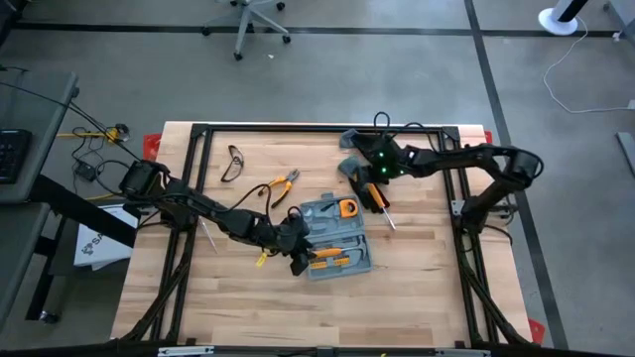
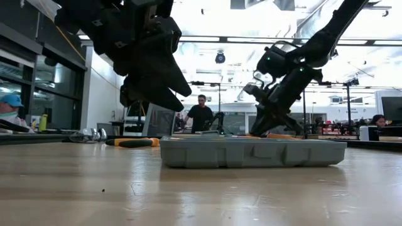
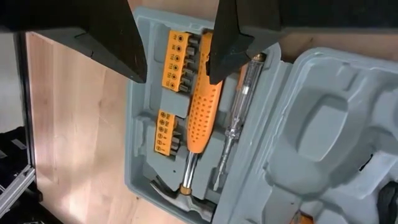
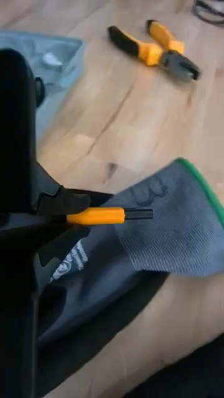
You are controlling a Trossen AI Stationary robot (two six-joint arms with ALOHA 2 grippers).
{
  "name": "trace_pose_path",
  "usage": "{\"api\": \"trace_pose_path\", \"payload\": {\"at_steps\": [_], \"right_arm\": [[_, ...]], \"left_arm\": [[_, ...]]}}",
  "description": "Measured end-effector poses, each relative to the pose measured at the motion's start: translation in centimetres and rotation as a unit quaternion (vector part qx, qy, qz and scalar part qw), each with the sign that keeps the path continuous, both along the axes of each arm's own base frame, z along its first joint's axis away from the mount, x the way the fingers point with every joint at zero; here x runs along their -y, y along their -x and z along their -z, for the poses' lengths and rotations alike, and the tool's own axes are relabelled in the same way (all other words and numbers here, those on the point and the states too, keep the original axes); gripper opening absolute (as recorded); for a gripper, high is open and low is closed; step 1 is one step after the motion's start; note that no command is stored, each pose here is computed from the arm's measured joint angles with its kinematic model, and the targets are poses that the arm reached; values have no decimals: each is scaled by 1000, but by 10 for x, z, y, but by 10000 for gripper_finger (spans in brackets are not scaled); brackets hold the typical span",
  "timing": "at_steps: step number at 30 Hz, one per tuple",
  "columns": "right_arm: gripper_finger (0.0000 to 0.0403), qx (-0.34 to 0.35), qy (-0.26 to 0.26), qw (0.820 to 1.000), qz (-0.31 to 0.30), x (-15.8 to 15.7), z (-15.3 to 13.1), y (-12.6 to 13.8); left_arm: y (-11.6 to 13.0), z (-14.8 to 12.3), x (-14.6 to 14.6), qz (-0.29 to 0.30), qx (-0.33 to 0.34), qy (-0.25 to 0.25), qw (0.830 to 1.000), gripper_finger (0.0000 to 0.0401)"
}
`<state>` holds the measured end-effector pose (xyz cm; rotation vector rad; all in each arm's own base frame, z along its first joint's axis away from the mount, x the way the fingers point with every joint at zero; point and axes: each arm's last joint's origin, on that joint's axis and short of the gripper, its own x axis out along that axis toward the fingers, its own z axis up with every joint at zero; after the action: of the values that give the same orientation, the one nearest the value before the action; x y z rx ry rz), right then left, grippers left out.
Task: Prefit tool cases
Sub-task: Remove the yellow screwdriver bits from the gray toolbox, then remove the yellow tape measure from the gray toolbox
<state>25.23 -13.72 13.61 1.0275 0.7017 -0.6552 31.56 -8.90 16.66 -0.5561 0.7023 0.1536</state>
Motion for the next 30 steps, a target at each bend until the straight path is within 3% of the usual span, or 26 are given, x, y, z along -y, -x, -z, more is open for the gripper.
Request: {"api": "trace_pose_path", "payload": {"at_steps": [8,15,20,25,30], "right_arm": [[63,0,24,1000,14,-1,-10,4],[72,-26,60,998,10,-4,-25,15],[73,43,52,998,-18,-13,-51,17],[73,137,51,987,-68,-59,-86,8],[73,159,48,980,-109,-121,-99,5]], "left_arm": [[3,3,-1,-7,-22,2,1000,165],[4,4,-1,-7,-27,1,1000,165],[4,4,-1,-10,-30,-3,1000,165],[2,3,-5,-8,-23,-7,1000,165],[-6,-1,-21,1,4,-23,1000,165]]}}
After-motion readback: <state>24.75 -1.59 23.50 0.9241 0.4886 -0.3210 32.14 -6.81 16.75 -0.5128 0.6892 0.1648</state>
